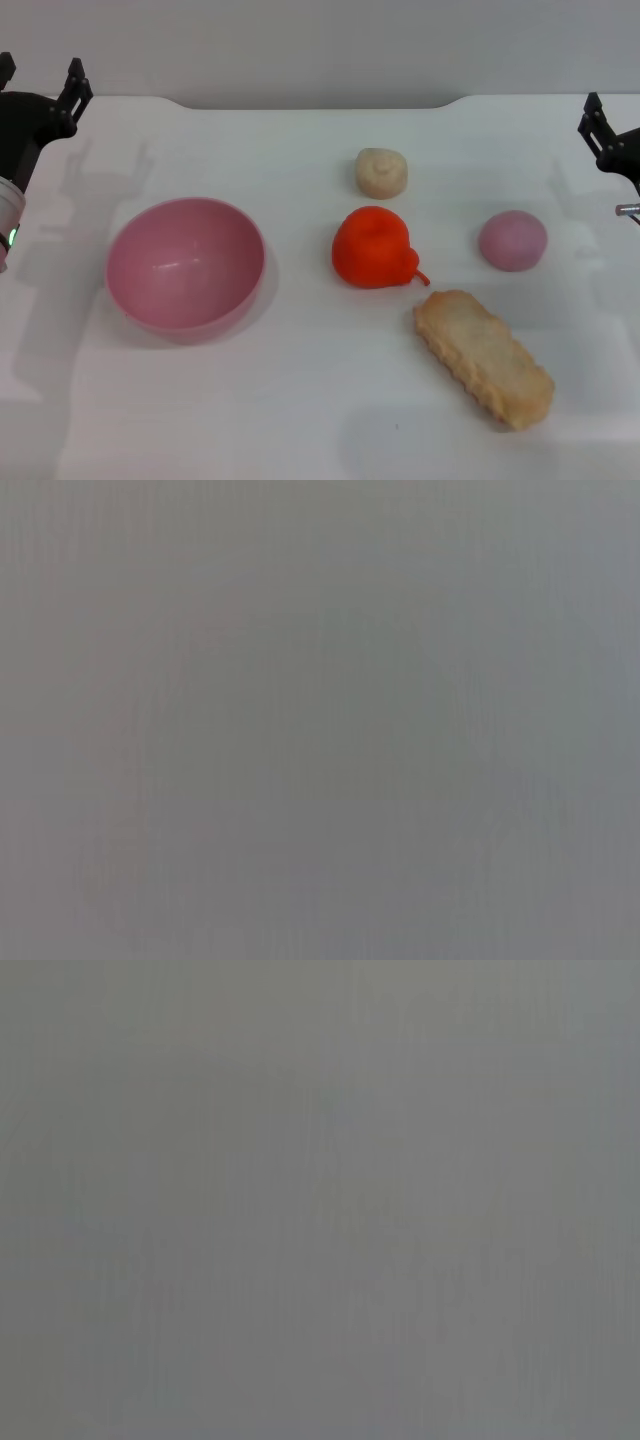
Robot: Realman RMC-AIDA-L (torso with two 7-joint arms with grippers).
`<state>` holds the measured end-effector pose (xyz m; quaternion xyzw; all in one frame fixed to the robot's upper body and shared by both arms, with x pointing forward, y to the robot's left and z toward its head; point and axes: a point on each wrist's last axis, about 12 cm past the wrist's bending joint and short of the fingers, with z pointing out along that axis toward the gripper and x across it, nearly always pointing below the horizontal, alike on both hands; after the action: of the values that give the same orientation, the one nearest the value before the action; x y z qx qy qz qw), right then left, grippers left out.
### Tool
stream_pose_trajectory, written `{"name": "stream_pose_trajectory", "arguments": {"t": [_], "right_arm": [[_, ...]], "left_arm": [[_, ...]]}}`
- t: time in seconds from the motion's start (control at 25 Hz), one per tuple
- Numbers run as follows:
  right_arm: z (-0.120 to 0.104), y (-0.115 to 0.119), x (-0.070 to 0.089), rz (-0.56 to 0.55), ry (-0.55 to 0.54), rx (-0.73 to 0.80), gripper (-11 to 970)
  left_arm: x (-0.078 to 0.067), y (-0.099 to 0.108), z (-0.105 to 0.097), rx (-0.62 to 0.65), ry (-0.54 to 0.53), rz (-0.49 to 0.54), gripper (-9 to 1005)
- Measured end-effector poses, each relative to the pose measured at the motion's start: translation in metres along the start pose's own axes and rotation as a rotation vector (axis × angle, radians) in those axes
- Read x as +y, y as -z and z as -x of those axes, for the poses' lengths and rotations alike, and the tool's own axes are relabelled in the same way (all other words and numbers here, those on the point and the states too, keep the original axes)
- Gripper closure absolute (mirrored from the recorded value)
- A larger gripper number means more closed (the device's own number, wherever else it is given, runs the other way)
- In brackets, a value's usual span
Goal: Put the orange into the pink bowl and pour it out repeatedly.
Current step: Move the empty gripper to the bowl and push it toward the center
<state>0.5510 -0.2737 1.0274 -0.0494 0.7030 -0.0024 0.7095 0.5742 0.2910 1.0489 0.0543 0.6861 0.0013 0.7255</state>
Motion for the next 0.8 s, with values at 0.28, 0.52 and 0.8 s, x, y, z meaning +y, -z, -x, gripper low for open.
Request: {"name": "stream_pose_trajectory", "arguments": {"t": [0.28, 0.52, 0.8], "right_arm": [[0.0003, -0.0004, -0.0003, 0.0, 0.001, -0.001, 158], [0.0007, -0.0011, -0.0001, 0.001, 0.001, -0.001, 159], [0.0014, -0.002, -0.0015, -0.009, -0.003, -0.004, 158]], "left_arm": [[-0.0001, -0.0002, -0.0006, 0.006, 0.0, 0.0, 195], [-0.0003, -0.0004, -0.0006, 0.007, 0.0, -0.001, 195], [-0.002, -0.0042, 0.0057, -0.018, 0.006, -0.012, 196]]}}
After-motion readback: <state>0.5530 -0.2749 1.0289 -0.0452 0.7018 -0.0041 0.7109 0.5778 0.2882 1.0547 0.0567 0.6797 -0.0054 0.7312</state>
